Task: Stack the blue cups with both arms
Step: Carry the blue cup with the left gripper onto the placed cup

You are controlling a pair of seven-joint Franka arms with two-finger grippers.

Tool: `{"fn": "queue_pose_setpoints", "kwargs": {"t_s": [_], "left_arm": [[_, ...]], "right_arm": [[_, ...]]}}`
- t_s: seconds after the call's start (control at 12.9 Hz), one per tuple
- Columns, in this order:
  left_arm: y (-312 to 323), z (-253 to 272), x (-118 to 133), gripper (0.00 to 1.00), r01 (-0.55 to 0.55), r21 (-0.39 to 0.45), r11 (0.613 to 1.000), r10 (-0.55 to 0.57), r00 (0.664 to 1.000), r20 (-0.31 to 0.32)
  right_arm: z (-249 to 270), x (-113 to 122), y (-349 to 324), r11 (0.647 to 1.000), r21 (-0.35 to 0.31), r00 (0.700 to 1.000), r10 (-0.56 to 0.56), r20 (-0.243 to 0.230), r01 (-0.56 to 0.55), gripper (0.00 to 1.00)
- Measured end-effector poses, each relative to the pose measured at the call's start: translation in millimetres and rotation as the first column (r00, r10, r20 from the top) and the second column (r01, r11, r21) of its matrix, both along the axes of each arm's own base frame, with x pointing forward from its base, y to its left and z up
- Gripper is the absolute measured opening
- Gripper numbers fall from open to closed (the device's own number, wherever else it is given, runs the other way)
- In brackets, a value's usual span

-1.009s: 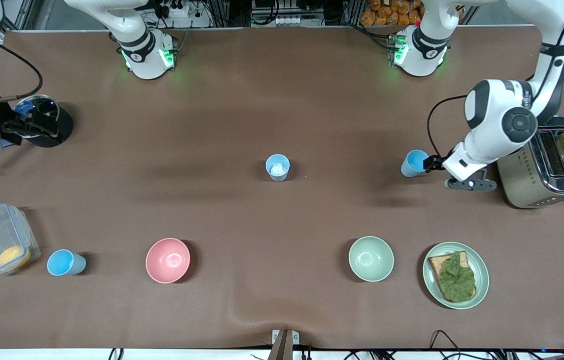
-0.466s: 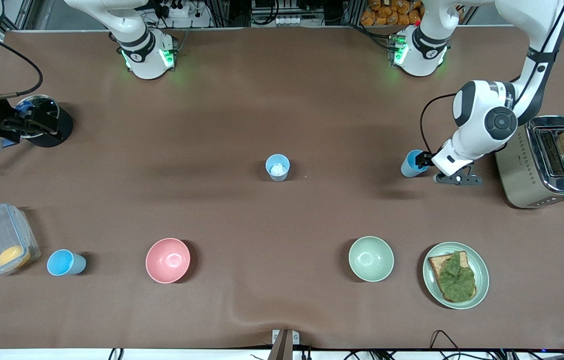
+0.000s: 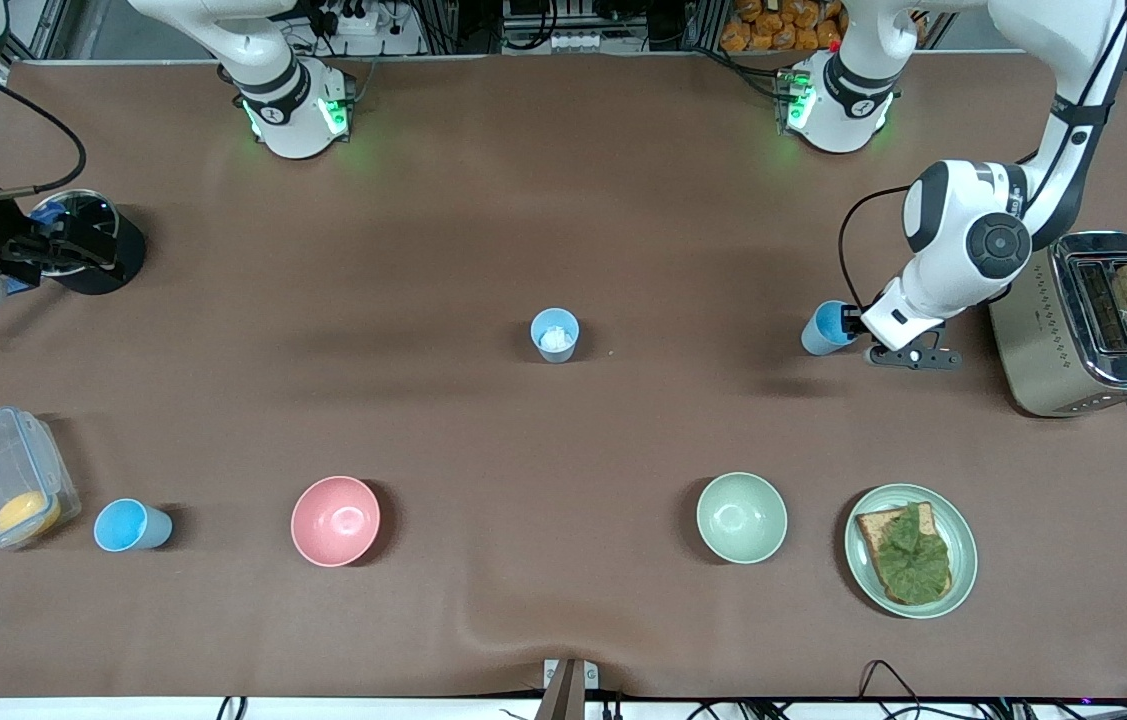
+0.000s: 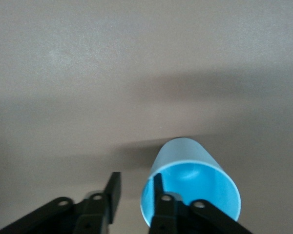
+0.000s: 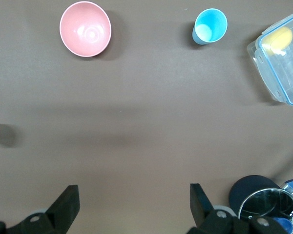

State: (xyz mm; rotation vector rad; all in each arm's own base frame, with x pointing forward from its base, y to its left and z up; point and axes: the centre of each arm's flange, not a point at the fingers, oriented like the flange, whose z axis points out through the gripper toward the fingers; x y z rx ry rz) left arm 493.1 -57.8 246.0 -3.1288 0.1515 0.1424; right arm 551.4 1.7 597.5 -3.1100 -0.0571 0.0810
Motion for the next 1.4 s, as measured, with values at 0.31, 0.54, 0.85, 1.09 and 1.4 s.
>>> {"fn": "queue_pose_setpoints", "kwargs": {"t_s": [0.31, 0.54, 0.85, 1.09, 1.4], "left_arm": [[-3.8, 7.1, 1.0, 0.03, 0.007, -0.003, 1.0, -0.007, 1.0, 0.015], [-7.4, 9.0, 1.0, 0.03, 0.014, -0.004, 1.0, -0.014, 1.0, 0.018], [-34.2, 47.1, 13.4, 0.03, 0.063, -0.019, 0.998, -0.061, 0.993, 0.103], [-96.9, 103.8, 21.6, 0.03, 0.104, -0.109, 0.989, -0.083, 0.98, 0.183], [-211.5, 148.9, 6.7, 0.03, 0.129, -0.269, 0.955, -0.075, 0.976, 0.203]], "right_arm": [[-0.2, -0.2, -0.1, 1.0, -0.001, 1.0, 0.0, -0.002, 0.0, 1.0], [-0.3, -0.4, -0.1, 1.0, -0.001, 1.0, 0.0, -0.004, 0.0, 1.0], [-0.9, -0.4, -0.2, 1.0, -0.001, 1.0, 0.0, -0.007, 0.0, 1.0], [-2.8, 0.1, -0.9, 1.0, -0.002, 1.0, -0.001, -0.012, 0.001, 1.0], [-3.3, 0.0, -3.1, 1.0, -0.003, 1.0, -0.005, -0.015, 0.005, 1.0]]}}
